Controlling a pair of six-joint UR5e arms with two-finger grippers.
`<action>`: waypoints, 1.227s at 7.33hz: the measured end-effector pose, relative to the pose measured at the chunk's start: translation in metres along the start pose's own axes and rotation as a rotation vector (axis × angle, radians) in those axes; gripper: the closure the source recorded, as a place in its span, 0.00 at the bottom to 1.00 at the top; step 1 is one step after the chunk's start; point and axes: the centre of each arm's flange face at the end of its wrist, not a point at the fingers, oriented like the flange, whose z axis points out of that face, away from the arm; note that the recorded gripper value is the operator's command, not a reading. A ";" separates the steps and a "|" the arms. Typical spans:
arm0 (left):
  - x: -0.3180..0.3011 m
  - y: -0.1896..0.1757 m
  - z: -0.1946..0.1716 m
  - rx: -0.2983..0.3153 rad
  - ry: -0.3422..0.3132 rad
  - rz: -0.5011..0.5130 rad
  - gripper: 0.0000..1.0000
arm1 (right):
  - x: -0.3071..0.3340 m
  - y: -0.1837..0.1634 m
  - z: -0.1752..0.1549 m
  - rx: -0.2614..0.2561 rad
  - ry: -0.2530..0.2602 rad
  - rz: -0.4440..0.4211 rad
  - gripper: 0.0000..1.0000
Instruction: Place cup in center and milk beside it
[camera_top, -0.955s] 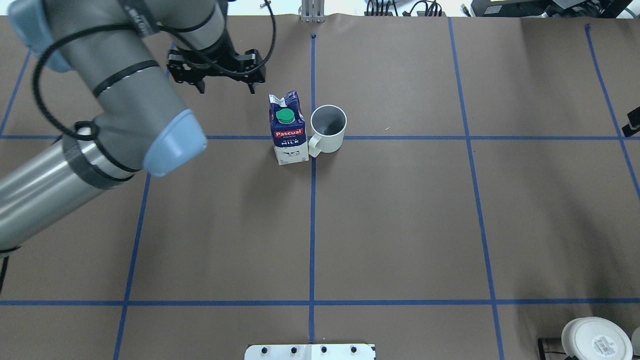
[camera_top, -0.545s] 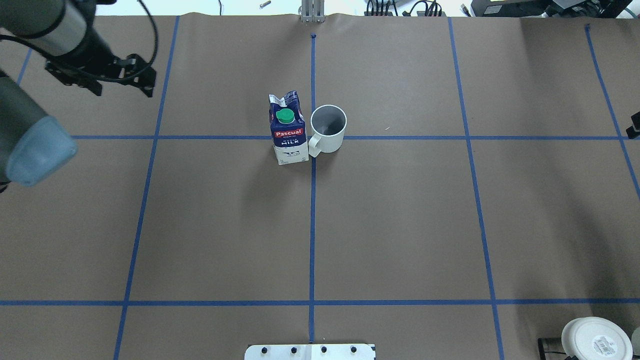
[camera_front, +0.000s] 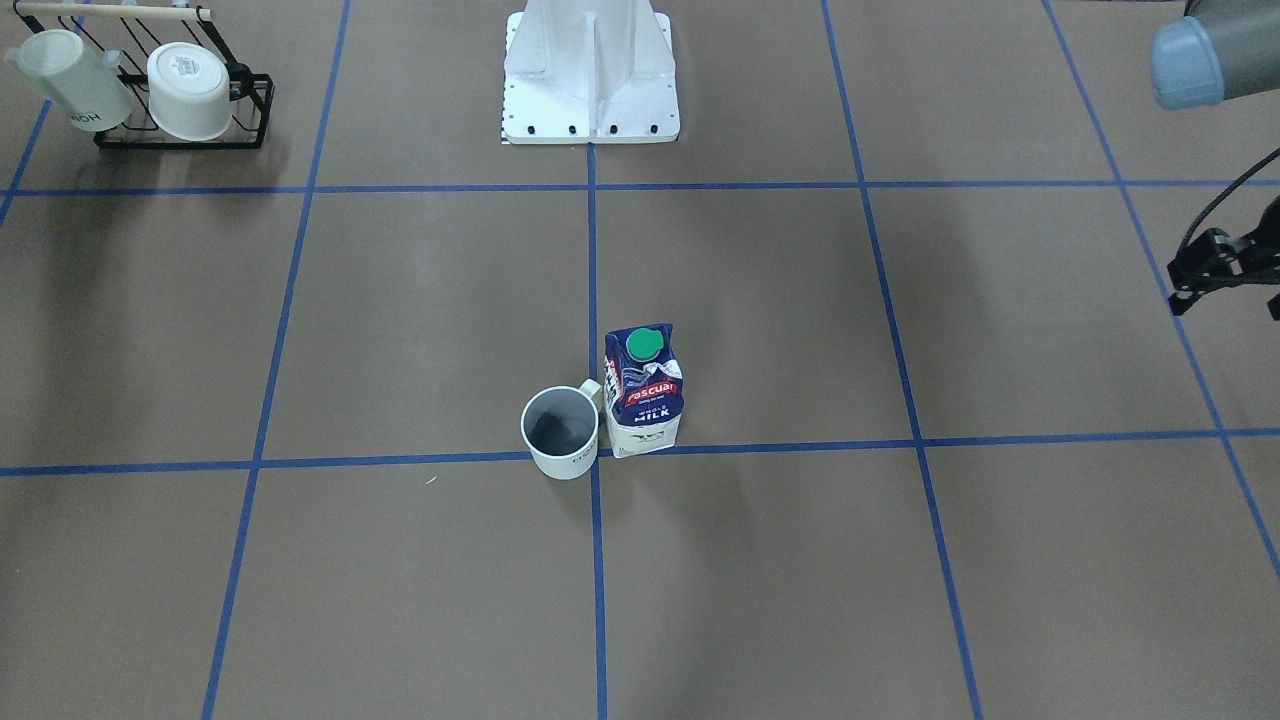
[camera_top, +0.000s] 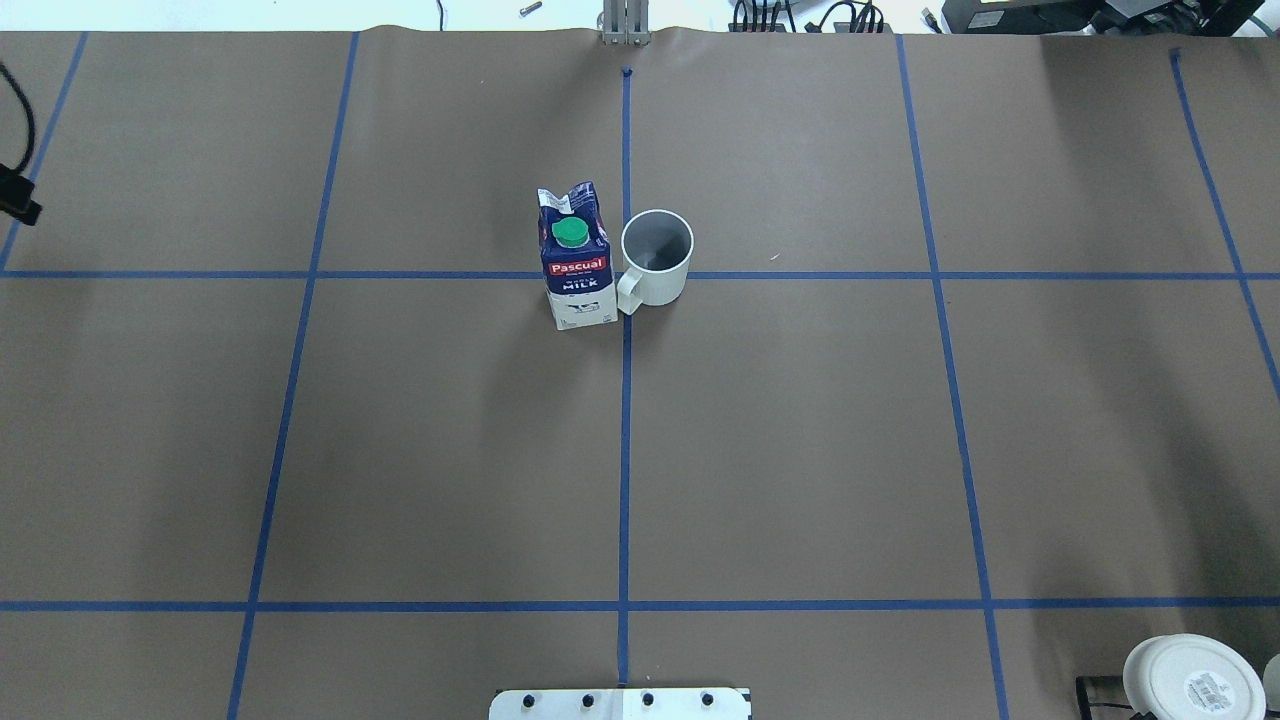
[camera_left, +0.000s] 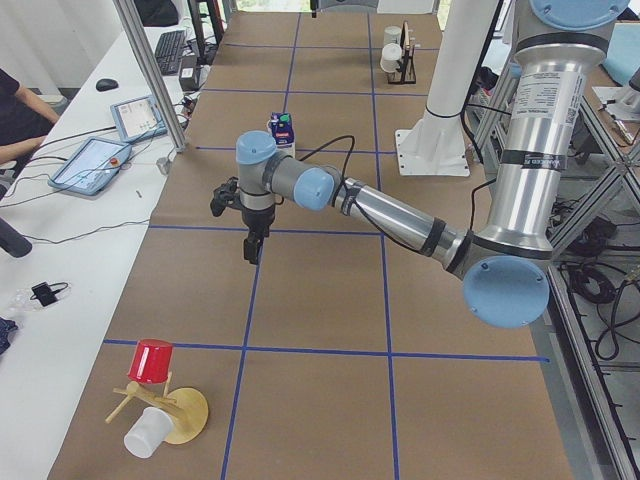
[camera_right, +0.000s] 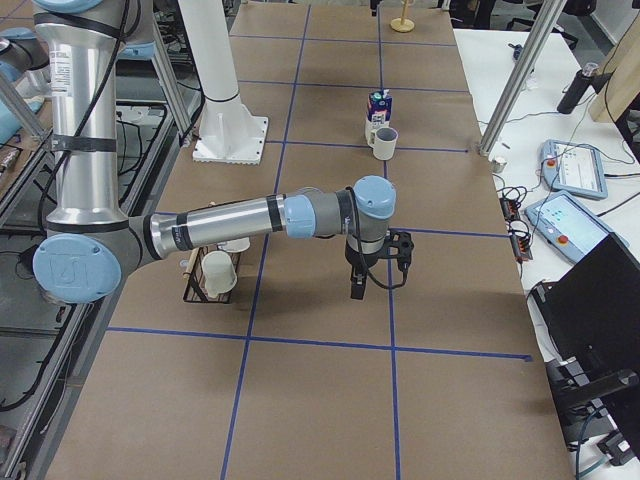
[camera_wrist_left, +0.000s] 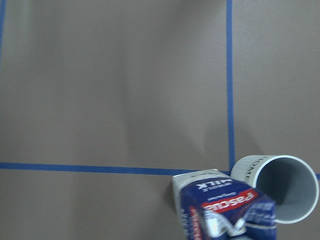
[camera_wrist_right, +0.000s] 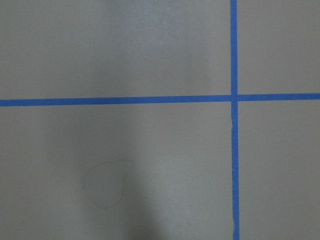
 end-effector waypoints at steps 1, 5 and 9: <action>-0.053 0.010 0.001 -0.009 -0.016 -0.024 0.02 | 0.019 0.000 0.005 -0.010 0.001 0.006 0.00; -0.178 0.047 0.020 -0.066 0.105 -0.194 0.02 | 0.069 -0.002 0.021 -0.041 -0.008 0.030 0.00; -0.189 0.060 0.028 -0.087 0.113 -0.223 0.02 | 0.067 -0.011 0.009 -0.017 -0.014 0.032 0.00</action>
